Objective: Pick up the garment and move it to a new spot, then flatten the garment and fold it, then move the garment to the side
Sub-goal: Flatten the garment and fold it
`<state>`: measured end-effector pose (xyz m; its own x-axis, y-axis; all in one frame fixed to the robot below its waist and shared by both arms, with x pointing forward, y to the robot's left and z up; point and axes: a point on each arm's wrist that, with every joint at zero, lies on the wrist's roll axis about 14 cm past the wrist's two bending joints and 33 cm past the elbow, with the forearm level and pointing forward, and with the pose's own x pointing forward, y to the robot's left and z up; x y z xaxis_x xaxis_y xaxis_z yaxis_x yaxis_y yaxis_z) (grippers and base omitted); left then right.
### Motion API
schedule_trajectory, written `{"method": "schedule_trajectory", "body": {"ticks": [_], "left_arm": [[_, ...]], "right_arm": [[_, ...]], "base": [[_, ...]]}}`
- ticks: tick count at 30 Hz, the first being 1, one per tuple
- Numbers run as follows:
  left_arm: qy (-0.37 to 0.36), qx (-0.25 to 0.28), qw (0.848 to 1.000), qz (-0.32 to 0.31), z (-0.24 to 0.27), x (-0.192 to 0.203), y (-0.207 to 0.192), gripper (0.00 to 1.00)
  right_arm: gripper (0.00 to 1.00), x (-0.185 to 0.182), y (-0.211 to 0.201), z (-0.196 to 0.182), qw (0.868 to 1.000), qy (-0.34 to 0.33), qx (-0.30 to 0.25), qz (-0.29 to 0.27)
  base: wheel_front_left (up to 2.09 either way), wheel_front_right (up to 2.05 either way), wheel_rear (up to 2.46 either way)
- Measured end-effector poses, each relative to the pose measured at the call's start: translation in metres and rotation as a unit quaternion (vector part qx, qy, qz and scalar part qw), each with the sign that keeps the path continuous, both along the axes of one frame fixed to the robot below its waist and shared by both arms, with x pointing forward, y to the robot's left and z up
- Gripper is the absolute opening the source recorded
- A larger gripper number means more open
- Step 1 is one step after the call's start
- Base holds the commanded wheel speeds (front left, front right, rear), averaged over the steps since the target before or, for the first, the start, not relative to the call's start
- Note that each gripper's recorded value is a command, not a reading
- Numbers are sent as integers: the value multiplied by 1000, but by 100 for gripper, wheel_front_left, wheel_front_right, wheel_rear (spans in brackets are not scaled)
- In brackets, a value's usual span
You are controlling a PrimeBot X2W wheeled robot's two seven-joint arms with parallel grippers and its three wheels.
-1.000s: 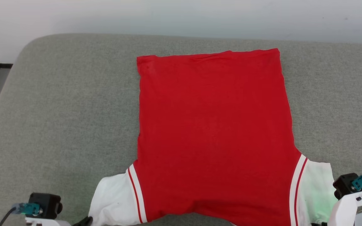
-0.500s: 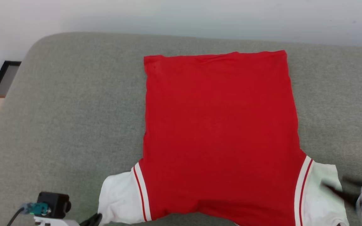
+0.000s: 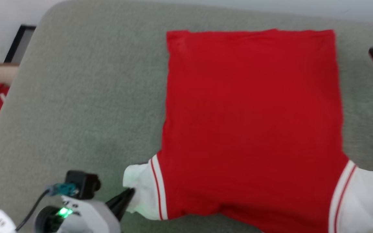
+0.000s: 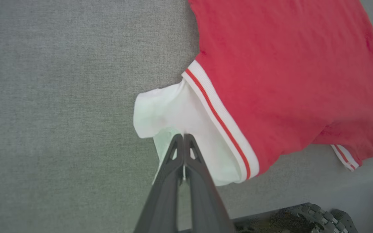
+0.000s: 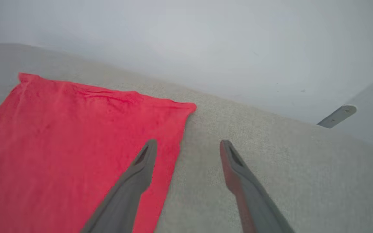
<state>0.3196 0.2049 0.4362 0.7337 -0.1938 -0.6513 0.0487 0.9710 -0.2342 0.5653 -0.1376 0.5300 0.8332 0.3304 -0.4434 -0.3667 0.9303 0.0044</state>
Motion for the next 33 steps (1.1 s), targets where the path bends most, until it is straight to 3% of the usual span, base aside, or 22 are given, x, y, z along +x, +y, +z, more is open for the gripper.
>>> {"method": "schedule_trajectory", "body": {"ticks": [10,17,24,25,26,33], "left_arm": [[23,-12,1000,-4,-23,11,-4,0],[48,-15,999,8,-42,6,0,0],[70,-10,997,26,-53,-2,10,0],[72,-9,997,29,-55,-3,12,0],[74,-8,997,31,-56,-4,14,0],[69,-9,997,34,-57,0,16,0]], "right_arm": [[100,74,19,-71,997,79,-3,-24],[100,88,40,-131,983,179,-13,-30],[100,96,57,-155,966,255,-20,-30],[91,96,58,-158,963,267,-28,-29],[0,95,57,-159,960,277,-37,-29],[0,89,53,-154,956,283,-70,-26]], "base": [[0,0,0],[0,0,0],[0,0,0],[0,0,0],[0,0,0],[0,0,0]]}}
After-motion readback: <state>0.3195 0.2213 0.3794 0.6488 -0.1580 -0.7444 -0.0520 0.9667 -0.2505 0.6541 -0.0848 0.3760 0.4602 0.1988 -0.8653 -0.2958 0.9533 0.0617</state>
